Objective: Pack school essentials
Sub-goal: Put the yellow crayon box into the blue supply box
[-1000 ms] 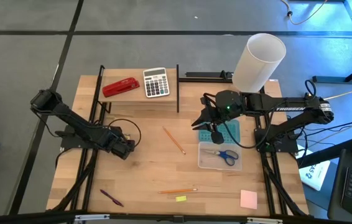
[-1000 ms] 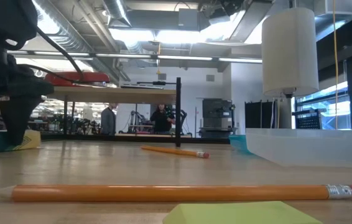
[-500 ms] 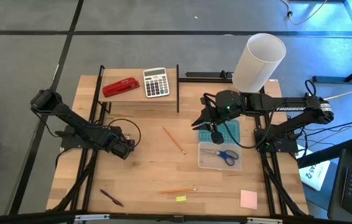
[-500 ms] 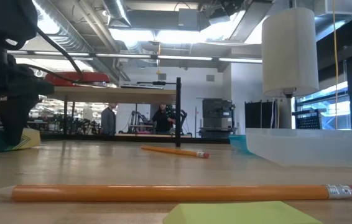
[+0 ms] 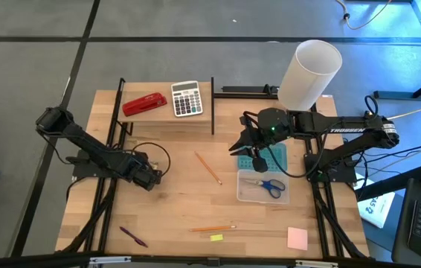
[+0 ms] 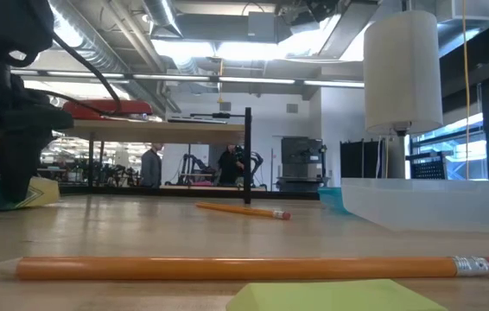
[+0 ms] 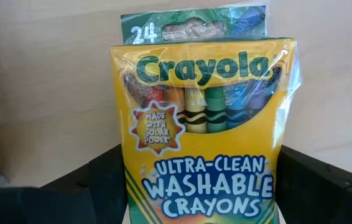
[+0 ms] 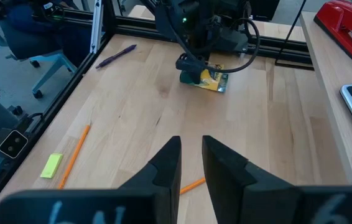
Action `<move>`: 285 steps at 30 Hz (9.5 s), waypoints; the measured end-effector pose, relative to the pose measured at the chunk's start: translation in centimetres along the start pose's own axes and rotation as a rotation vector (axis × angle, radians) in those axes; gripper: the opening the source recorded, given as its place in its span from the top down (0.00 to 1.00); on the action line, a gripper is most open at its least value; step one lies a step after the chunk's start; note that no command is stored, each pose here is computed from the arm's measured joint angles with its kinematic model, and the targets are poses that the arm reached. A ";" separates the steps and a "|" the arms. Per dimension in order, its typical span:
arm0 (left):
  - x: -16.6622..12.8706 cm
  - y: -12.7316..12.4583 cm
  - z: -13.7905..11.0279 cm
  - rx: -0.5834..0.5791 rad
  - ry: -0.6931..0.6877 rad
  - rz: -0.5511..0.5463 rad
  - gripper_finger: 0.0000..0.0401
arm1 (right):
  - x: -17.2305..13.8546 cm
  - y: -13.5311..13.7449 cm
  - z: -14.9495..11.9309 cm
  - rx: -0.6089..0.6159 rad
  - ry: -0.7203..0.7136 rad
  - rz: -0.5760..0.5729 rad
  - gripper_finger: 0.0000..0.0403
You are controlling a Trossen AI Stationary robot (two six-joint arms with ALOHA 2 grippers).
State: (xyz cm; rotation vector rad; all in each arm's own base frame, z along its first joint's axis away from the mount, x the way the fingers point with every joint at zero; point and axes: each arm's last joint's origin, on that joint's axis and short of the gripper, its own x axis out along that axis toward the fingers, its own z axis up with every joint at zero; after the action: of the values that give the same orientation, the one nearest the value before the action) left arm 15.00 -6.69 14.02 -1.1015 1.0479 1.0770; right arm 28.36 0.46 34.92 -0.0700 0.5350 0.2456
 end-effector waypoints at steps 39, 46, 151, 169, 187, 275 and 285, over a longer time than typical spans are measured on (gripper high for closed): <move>-6.7 -7.5 3.7 0.933 -0.118 -0.378 0.22 | 0.0 0.0 0.0 0.000 0.000 0.000 0.83; -5.6 -9.8 4.3 1.110 -0.135 -0.323 0.22 | 0.0 0.0 0.0 0.001 0.002 0.001 0.83; 2.0 -14.0 2.6 1.216 -0.049 -0.319 0.03 | 0.1 0.7 -0.4 0.052 0.045 0.025 0.83; -1.2 -13.1 3.9 1.155 -0.081 -0.362 0.01 | 0.1 0.7 -0.3 0.052 0.043 0.025 0.83; -9.4 -8.5 5.1 0.991 -0.236 -0.443 0.01 | 0.1 0.7 -0.1 0.054 0.019 0.022 0.83; -15.0 -3.5 3.5 1.178 -0.456 -0.587 0.01 | 4.3 -0.5 1.6 -0.186 -0.188 -0.036 0.37; -15.0 -3.5 3.5 1.178 -0.456 -0.587 0.01 | 9.7 -0.9 -0.5 -0.158 -0.112 0.068 0.37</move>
State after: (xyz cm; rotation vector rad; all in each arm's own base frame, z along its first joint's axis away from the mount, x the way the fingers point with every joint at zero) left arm 16.36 -5.52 29.67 -0.1328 0.7045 0.1012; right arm 36.36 1.56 29.51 -0.1909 0.4059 0.3555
